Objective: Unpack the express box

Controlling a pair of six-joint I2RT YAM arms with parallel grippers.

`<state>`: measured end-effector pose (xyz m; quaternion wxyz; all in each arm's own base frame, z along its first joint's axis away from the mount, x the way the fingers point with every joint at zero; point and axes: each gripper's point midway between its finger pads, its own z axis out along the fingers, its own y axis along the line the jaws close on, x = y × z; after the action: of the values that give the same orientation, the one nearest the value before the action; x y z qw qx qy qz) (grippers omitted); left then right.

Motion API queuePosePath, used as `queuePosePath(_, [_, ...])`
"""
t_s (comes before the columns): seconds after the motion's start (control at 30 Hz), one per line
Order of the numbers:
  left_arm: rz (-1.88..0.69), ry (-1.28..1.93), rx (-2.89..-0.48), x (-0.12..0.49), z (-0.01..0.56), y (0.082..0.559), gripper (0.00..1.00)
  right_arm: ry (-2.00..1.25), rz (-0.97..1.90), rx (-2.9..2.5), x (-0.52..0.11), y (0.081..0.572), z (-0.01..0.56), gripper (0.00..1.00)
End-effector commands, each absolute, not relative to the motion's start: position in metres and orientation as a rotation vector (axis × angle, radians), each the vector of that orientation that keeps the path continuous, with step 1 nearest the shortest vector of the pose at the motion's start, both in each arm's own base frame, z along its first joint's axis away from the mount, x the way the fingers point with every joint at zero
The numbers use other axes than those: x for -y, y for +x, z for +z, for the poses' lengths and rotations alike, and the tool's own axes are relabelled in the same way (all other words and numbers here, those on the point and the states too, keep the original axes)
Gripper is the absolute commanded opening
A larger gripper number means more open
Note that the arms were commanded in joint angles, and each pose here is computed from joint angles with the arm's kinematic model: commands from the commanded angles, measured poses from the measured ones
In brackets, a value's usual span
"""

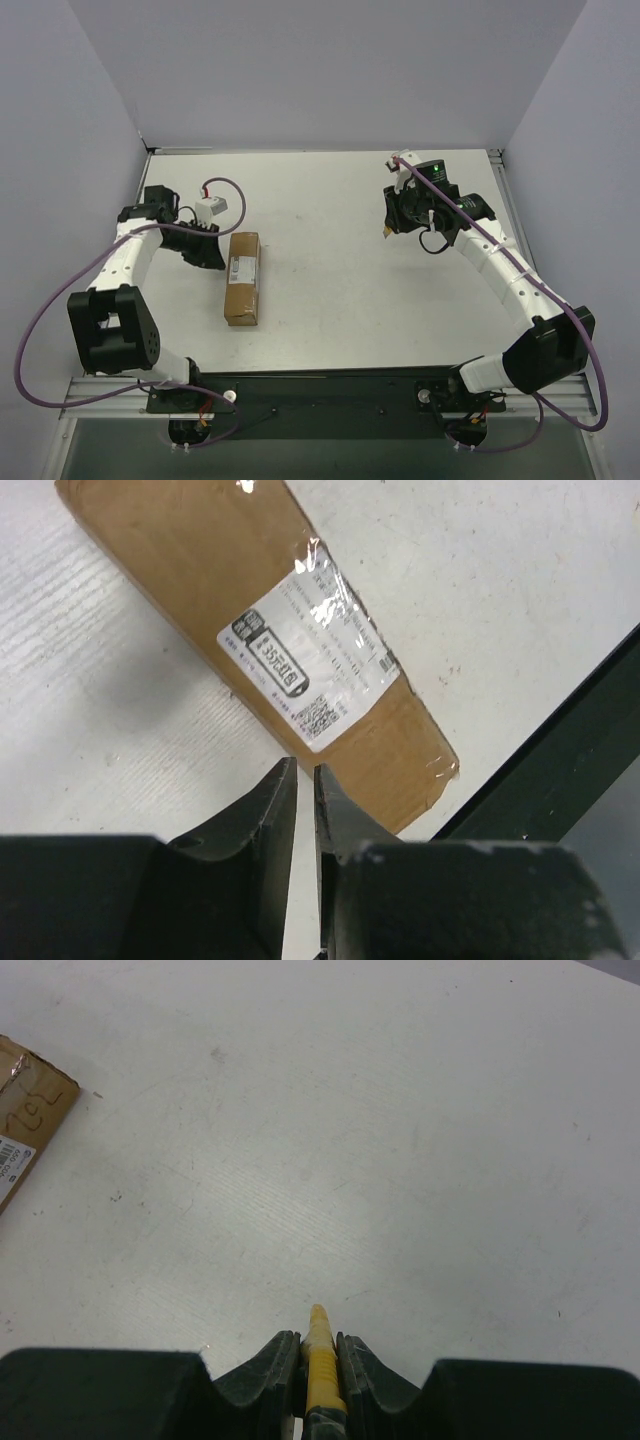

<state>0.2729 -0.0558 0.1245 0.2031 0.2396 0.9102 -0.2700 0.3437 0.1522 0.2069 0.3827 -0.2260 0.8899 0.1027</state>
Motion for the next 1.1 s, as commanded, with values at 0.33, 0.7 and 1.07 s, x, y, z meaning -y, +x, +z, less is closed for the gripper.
queuePosePath(0.33, [-0.699,0.517,-2.659,0.069,0.09,0.309,0.23,-0.583,0.246,-2.236,-0.151,0.344,0.215,0.0])
queuePosePath(0.7, [-0.53,0.554,-2.756,0.036,0.066,0.302,0.19,-0.592,0.237,-2.237,-0.151,0.346,0.213,0.0])
queuePosePath(1.07, [-0.483,0.544,-2.752,0.022,0.065,0.301,0.18,-0.595,0.232,-2.24,-0.149,0.341,0.21,0.0])
